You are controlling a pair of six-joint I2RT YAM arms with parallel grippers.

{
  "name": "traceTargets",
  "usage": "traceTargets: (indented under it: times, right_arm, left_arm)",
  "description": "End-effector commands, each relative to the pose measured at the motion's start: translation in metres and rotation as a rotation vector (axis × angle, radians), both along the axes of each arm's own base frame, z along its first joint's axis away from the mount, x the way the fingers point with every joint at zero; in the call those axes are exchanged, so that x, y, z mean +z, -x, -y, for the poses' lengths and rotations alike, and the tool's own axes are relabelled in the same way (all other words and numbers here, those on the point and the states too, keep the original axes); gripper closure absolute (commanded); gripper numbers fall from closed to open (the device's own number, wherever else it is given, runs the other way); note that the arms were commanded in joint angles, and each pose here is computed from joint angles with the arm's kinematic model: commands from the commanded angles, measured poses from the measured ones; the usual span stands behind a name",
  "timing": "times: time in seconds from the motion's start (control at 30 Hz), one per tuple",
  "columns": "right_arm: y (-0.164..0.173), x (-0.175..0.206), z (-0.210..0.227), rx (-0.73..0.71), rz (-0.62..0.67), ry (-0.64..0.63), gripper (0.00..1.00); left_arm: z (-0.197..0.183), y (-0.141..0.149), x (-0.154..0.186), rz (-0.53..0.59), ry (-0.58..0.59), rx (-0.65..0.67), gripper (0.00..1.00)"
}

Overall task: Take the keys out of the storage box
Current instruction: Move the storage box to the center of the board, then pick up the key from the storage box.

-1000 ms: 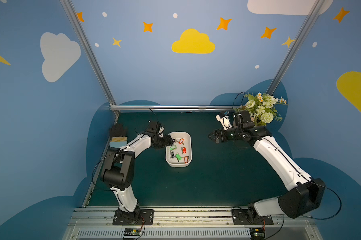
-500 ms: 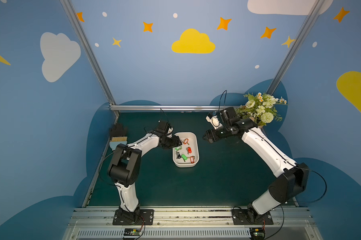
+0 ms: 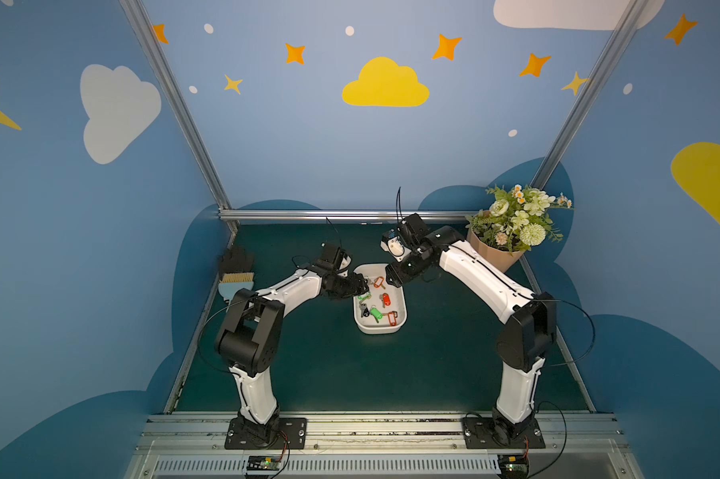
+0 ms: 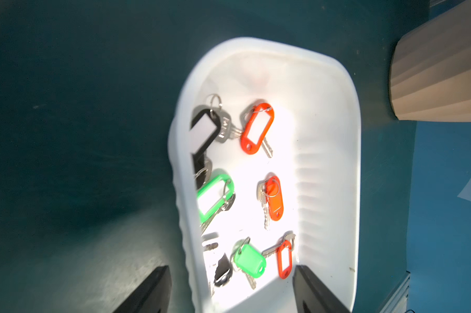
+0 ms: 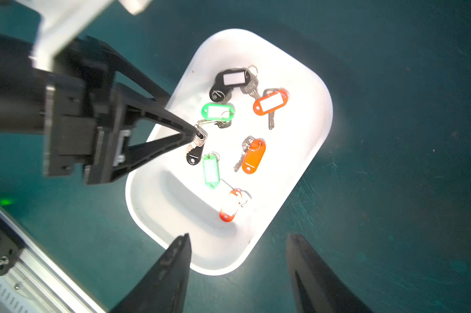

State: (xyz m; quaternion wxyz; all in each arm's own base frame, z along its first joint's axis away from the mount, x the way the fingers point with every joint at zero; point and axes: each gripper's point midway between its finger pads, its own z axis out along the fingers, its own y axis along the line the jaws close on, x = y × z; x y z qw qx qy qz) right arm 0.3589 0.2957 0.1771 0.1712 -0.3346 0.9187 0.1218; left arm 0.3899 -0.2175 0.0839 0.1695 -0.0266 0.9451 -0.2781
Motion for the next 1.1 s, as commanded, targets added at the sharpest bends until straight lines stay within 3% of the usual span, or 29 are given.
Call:
traceTargets:
  times: [0.0,0.17,0.53,1.07]
  right_arm:
    - [0.004,-0.017,0.006,0.024,-0.057,0.113,0.43]
    - [-0.003,-0.039,-0.009,0.062,-0.090,0.182,0.49]
    - [-0.011,-0.077,-0.054,0.074,-0.080,0.172,0.54]
    - [-0.026,-0.128,-0.074,0.039,-0.103,0.167,0.59]
  left_arm:
    - [-0.024,0.000,0.032,0.082,0.001,0.071,0.20]
    - [-0.061,0.016,0.057,0.149,-0.025,0.166,0.16]
    - [-0.117,0.060,0.083,0.285,-0.096,0.341,0.09]
    - [-0.128,0.069,0.082,0.281,-0.124,0.367,0.08]
